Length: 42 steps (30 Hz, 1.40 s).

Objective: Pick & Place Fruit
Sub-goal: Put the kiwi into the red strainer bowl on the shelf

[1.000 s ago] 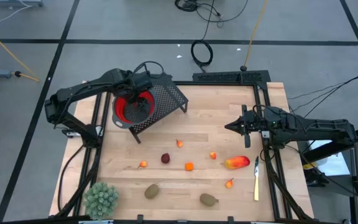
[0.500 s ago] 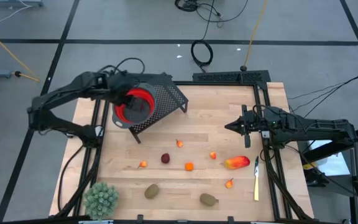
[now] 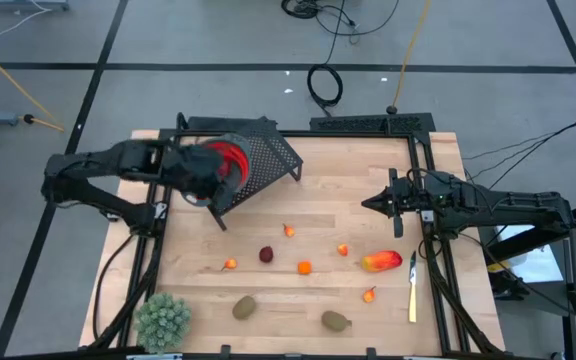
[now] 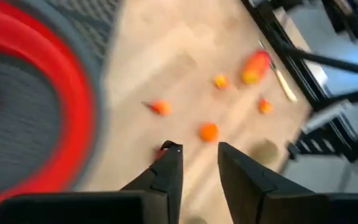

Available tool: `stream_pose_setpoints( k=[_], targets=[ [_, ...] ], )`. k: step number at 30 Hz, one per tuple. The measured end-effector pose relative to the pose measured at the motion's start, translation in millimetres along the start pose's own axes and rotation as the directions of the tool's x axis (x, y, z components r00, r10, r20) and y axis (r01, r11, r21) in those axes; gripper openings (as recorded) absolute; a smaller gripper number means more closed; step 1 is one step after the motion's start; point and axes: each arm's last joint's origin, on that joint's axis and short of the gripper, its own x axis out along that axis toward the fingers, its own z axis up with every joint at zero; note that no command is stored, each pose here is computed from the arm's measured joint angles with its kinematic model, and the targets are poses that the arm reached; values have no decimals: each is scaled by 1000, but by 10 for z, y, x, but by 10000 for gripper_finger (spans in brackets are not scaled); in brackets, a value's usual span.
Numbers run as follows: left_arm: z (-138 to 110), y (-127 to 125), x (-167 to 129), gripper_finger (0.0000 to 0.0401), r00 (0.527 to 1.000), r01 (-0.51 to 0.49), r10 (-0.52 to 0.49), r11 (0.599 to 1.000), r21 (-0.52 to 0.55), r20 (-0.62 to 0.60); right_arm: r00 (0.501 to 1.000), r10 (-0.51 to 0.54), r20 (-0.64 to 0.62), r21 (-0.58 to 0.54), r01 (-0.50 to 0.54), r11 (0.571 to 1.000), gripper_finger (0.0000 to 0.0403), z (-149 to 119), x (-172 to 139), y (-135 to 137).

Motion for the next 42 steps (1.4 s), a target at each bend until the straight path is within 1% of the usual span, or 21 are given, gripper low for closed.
stream_pose_setpoints(
  k=[4,8,12,16,21,24,30,34,38,42],
  targets=[
    [-162,-190,124,75,995,56,-55,998,5,-89,1000,0,0,0,0,1000,0,0,0,0],
    [-347,-332,272,52,983,40,-41,999,-10,-177,1000,0,0,0,0,1000,0,0,0,0],
    [-528,-451,371,27,971,23,-29,999,-27,-236,1000,0,0,0,0,1000,0,0,0,0],
    [-686,-540,459,3,959,-11,-11,997,-75,-283,1000,0,0,0,0,1000,0,0,-1,0],
    [-854,-634,570,17,946,-71,9,981,-181,-323,1000,0,1,0,0,1000,0,0,-1,0],
    [-954,-704,634,20,938,-73,0,978,-197,-347,1000,0,1,0,0,1000,0,0,-1,0],
    [-1125,-885,779,8,926,11,-73,986,-165,-371,1000,0,0,0,0,1000,0,0,0,0],
    [-1235,-961,889,2,920,41,-83,992,-118,-384,1000,0,0,-3,0,1000,0,0,0,0],
    [-1358,-1015,1032,14,908,37,-72,995,-91,-414,1000,0,0,-3,0,1000,0,0,0,0],
    [-1492,-1032,1168,31,899,-9,-28,996,-83,-438,1000,0,0,-4,0,1000,0,0,0,0]
  ],
)
